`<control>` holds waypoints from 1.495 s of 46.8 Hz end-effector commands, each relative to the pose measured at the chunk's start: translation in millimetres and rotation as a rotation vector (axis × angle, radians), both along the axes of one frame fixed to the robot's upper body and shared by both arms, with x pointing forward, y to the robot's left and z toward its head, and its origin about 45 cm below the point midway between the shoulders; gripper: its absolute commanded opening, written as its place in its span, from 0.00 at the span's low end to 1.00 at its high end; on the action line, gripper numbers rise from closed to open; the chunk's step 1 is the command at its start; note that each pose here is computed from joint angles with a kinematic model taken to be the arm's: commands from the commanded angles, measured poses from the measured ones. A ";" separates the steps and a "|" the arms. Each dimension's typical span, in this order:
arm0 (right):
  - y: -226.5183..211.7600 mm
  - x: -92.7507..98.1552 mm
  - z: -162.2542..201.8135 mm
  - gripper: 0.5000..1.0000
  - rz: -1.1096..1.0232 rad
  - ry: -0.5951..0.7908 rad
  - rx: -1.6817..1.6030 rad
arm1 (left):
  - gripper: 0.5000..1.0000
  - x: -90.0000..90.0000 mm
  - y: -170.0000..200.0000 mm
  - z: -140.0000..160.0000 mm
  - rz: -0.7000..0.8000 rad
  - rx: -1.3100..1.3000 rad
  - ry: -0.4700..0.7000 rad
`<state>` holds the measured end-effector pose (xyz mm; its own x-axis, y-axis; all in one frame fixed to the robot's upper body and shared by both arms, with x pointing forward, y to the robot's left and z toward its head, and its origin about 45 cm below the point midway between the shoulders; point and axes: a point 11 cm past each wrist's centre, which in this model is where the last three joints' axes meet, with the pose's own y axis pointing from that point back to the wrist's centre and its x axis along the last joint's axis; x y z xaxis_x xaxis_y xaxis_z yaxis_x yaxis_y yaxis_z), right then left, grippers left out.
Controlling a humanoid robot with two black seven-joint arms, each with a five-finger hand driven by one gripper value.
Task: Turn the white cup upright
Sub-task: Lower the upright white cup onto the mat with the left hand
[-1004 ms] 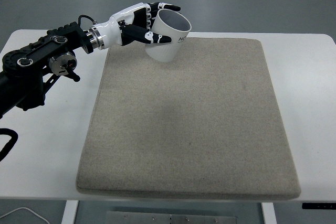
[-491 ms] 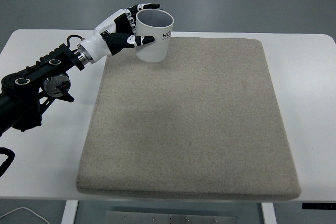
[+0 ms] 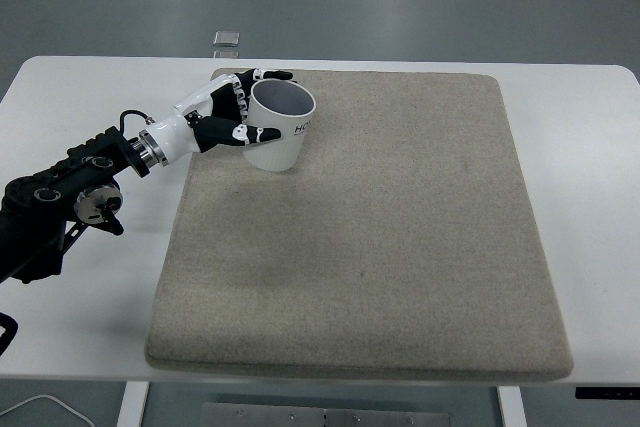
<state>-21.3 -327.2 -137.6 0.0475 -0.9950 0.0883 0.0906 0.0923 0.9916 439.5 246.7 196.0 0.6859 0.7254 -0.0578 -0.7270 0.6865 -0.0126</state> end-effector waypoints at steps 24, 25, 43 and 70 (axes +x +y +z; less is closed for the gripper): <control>-0.1 -0.1 0.0 0.86 0.000 0.001 0.000 | 0.00 -0.1 -0.2 -18.4 0.035 0.037 0.025; -0.1 -0.1 0.0 0.86 0.000 0.001 0.000 | 0.00 0.5 -2.1 -17.8 0.035 0.032 0.023; -0.1 -0.1 0.0 0.86 0.000 0.001 0.000 | 0.00 3.4 -22.8 -17.2 0.036 0.021 0.007; -0.1 0.1 0.0 0.86 0.000 -0.001 0.000 | 0.93 3.7 -21.5 -17.8 0.058 0.002 0.008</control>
<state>-21.3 -327.3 -137.6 0.0475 -0.9949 0.0886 0.0901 0.0926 0.9916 443.1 225.4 177.8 0.6422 0.7643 -0.0595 -0.7657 0.6431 -0.0033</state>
